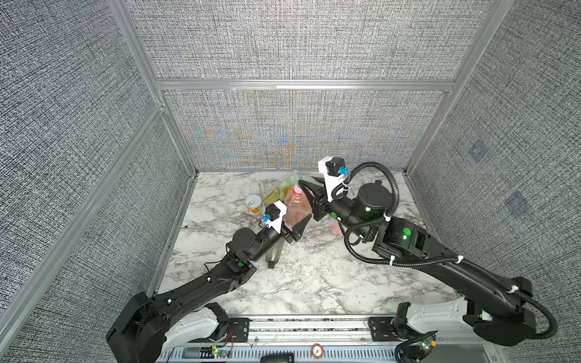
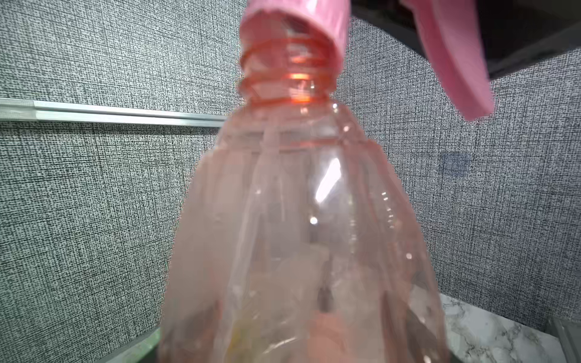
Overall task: Attach spray nozzles to spray bottles
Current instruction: Screw the spray nozzle on the spray bottle.
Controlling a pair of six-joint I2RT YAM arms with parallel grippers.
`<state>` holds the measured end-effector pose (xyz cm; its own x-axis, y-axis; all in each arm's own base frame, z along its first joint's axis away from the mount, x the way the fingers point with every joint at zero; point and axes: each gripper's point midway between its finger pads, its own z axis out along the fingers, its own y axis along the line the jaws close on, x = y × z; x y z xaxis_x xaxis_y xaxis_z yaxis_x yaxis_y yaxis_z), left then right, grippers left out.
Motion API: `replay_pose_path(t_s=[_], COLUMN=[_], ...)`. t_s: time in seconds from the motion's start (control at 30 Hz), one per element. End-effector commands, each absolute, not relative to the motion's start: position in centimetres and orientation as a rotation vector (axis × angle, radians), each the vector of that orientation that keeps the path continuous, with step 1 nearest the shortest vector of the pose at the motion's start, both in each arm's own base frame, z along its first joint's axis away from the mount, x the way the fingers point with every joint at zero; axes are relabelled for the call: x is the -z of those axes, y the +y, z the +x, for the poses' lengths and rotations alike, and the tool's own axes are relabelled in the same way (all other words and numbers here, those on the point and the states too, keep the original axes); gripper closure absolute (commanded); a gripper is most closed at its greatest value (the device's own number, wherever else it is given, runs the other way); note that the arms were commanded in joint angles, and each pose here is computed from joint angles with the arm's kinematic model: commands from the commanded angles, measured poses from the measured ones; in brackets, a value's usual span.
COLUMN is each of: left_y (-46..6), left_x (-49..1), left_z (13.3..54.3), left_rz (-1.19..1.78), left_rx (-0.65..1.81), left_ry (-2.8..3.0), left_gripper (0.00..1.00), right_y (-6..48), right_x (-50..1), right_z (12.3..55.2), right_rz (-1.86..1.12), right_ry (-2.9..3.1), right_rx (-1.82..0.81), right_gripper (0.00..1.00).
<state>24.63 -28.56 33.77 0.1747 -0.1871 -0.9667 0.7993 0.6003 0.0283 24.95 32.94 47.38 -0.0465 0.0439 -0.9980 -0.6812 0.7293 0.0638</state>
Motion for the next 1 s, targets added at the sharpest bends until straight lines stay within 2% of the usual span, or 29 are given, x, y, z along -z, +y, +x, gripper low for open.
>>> replay_pose_path(t_s=[0.0,0.23,0.43,0.63,0.77,0.87,0.97], left_y=[-28.8,-28.9,-28.4,-28.5,-28.5,-28.6,-28.5], left_x=[-34.9,-35.0,-35.5,-35.4,-35.3,-35.3,-35.3], left_z=[24.1,23.8,23.9,23.9,23.9,23.9,23.9], left_rz=[0.637,0.652,0.624,0.620,0.624,0.627,0.627], left_rx=[0.795,0.801,0.798,0.800,0.801,0.803,0.802], left_ry=[1.155,1.153,1.147,1.149,1.150,1.149,1.150], left_gripper=[0.26,0.26,0.26,0.26,0.26,0.26,0.26], right_y=[33.9,33.9,33.9,33.8,34.0,34.3,34.3], right_x=[-46.4,-45.7,-43.9,-44.5,-45.2,-45.4,-45.6], right_z=[24.5,25.4,24.7,23.2,22.8,22.7,22.7], right_rz=[-0.610,-0.645,-0.667,-0.668,-0.691,-0.713,-0.712], right_ry=[1.546,1.571,1.608,1.583,1.573,1.569,1.564], right_rx=[-0.655,-0.576,-0.620,-0.725,-0.742,-0.748,-0.747], right_gripper=[0.81,0.84,0.84,0.77,0.66,0.62,0.61])
